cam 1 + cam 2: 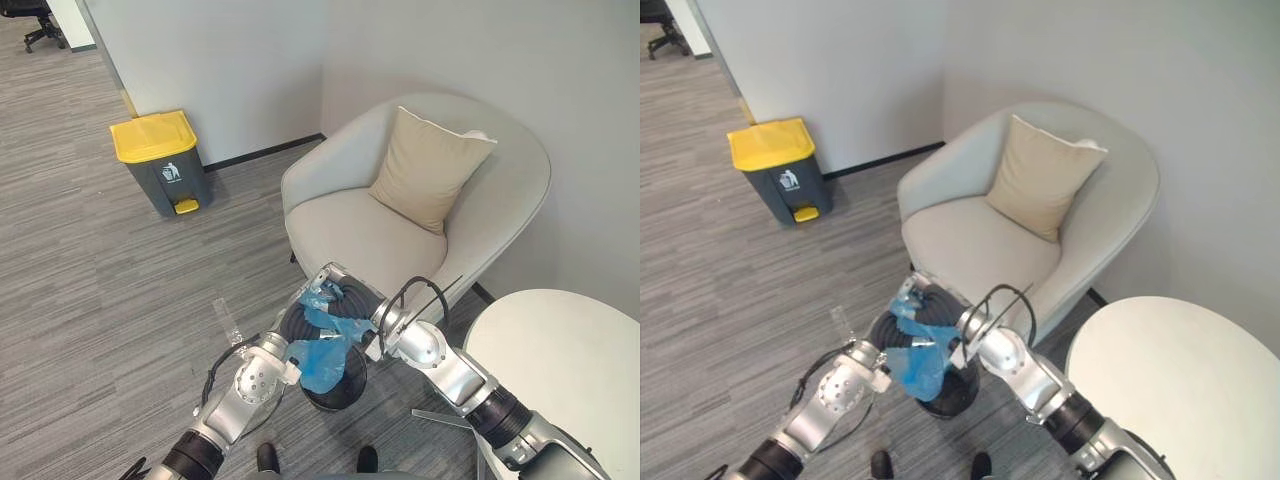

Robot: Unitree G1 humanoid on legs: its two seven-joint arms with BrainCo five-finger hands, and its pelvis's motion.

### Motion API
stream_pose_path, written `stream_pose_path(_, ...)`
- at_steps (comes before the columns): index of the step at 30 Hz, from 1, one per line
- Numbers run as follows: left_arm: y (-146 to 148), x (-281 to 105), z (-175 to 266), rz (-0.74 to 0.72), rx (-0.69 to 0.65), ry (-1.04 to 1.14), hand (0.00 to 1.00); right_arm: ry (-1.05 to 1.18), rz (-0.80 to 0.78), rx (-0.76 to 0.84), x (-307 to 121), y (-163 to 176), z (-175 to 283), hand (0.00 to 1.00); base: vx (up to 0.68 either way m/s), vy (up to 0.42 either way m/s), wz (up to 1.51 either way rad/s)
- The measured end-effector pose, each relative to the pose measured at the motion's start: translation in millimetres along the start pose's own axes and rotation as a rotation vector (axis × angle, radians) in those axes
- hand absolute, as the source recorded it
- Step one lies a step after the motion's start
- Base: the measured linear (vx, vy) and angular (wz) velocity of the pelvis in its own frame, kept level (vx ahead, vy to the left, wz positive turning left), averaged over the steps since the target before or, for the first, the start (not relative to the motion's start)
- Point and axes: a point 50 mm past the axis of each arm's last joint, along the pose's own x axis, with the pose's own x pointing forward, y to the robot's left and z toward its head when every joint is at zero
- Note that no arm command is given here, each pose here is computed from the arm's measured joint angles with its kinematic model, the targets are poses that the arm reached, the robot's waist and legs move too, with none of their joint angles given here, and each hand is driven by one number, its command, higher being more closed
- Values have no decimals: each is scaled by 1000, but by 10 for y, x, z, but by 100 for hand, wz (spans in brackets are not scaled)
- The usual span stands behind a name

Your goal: Gather rubbish on tea table into small bin, then transfer packed bag to large trash can.

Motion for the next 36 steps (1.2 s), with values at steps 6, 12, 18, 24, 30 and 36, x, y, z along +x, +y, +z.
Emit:
stream_pose_path(6,-180,-23,-85,-65,-42,41,0,-12,-27,1,95,-35,25,100,0,0,0)
stream_pose_path(12,-268,-4,-178,-15,-49,98,0,-34,-43,69,194,56,87,100,0,0,0)
stream_pose_path(18,-267,10,-258,59,-16,161,100,-73,-26,197,272,177,188,100,0,0,-1)
stream_pose_path(24,-229,37,-297,106,14,201,100,-122,41,283,305,289,316,100,0,0,-3)
stream_pose_path(30,-201,47,-279,122,10,197,100,-124,57,313,291,357,322,100,0,0,0)
stream_pose_path(36,-90,85,-170,179,-32,154,100,-79,80,282,161,554,247,100,0,0,0)
